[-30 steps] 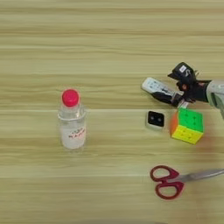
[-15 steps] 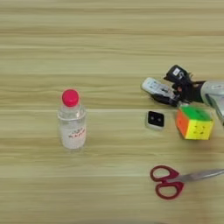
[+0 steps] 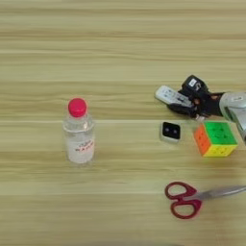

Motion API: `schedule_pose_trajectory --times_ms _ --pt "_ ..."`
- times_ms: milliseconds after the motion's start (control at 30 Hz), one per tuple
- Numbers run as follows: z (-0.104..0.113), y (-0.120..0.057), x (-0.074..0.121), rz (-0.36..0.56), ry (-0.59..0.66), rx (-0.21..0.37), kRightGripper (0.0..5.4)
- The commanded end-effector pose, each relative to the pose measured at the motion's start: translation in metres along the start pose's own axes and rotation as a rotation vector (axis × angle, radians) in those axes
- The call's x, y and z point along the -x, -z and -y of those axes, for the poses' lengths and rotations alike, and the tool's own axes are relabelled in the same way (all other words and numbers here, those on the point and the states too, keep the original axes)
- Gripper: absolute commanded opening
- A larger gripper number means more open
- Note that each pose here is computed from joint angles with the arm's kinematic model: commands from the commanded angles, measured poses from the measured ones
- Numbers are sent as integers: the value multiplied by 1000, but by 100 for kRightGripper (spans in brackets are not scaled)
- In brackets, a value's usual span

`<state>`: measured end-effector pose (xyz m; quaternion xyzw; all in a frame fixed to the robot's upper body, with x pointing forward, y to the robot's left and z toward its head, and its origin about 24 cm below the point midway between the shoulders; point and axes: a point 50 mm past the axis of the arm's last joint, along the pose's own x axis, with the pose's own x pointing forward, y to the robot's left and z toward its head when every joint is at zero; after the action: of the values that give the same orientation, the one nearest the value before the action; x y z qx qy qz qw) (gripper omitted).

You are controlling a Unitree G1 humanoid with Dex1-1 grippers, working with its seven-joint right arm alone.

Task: Move the objects on the table

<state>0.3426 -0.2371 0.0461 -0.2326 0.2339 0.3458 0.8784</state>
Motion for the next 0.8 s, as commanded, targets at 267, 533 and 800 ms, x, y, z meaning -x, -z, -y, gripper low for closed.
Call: schedule_pose_trajectory --times_ms 267,533,800 --pt "24 -86 21 348 137 147 289" --pt "-18 -109 16 448 -10 219 289" --pt "-77 -97 -11 383 -238 252 289"
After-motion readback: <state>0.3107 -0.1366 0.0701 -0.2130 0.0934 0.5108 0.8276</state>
